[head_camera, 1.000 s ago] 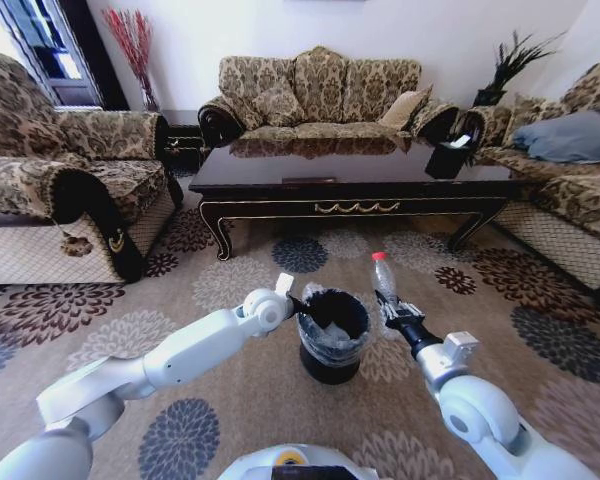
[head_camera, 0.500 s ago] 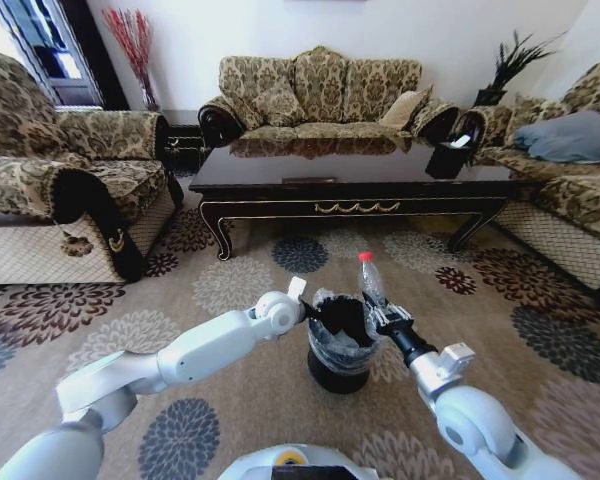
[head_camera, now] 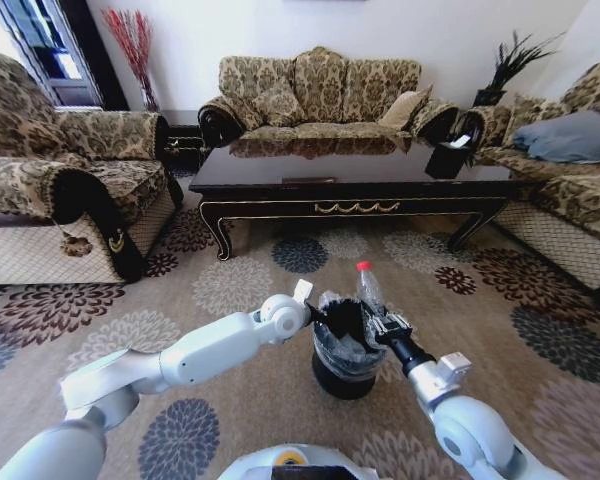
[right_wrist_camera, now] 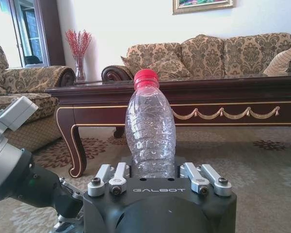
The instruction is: Move to the front of the table and pick up the trash from the floor, then place it into the trash bin.
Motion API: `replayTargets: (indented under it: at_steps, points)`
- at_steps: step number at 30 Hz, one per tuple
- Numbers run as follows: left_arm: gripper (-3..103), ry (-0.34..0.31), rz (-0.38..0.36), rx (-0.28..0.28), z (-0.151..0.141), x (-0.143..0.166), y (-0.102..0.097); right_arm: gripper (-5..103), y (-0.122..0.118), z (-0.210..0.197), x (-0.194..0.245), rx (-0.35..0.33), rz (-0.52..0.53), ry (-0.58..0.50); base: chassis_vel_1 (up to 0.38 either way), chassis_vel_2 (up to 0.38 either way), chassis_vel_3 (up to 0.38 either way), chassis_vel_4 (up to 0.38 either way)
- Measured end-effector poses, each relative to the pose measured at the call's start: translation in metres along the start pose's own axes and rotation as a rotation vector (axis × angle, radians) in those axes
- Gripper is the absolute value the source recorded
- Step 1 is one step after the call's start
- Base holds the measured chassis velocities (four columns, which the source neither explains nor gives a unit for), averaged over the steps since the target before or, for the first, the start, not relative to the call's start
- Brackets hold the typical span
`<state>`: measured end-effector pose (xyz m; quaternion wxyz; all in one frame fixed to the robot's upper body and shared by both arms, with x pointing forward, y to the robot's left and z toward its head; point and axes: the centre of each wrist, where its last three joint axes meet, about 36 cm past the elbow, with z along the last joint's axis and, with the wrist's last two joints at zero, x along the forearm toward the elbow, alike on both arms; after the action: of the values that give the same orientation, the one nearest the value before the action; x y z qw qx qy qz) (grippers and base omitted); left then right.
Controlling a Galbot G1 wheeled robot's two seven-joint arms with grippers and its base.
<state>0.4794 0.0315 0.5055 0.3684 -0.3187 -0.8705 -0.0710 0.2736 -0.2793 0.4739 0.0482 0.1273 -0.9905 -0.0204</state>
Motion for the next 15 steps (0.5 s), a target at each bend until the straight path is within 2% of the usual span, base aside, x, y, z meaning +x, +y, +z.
replayTargets:
  at_steps: [2,5,6,9,11,13,14,15]
  points:
    - [4,-0.004,-0.009,-0.003,-0.002,0.002,0.003,50,0.0,0.0,0.0,-0.001,0.001,0.001,0.0,0.0,0.0,0.0]
    - [4,-0.006,-0.013,-0.008,-0.003,0.004,0.005,50,0.0,0.001,0.0,-0.002,0.002,0.004,0.0,0.0,0.0,0.0]
    - [4,-0.007,-0.013,-0.007,-0.003,0.005,0.006,61,0.0,0.0,0.001,-0.002,0.003,0.003,0.0,0.0,0.0,0.0]
    - [4,-0.017,-0.017,0.001,-0.007,0.008,0.009,78,0.0,0.0,0.001,-0.002,0.004,0.003,0.0,0.0,0.0,0.0]
    - [4,-0.024,-0.02,0.008,-0.01,0.009,0.011,78,0.0,0.0,0.001,0.0,0.004,0.004,0.0,0.0,0.0,0.0]
    - [4,-0.04,-0.028,0.024,-0.017,0.011,0.016,89,0.001,0.002,0.003,0.001,0.004,0.009,0.0,0.0,0.0,0.0]
    - [4,-0.04,-0.028,0.024,-0.017,0.011,0.016,89,0.001,0.002,0.003,0.001,0.004,0.009,0.0,0.0,0.0,0.0]
    - [4,-0.044,-0.031,0.027,-0.019,0.012,0.017,95,0.002,0.002,0.003,0.0,0.003,0.01,0.0,0.0,0.0,0.0]
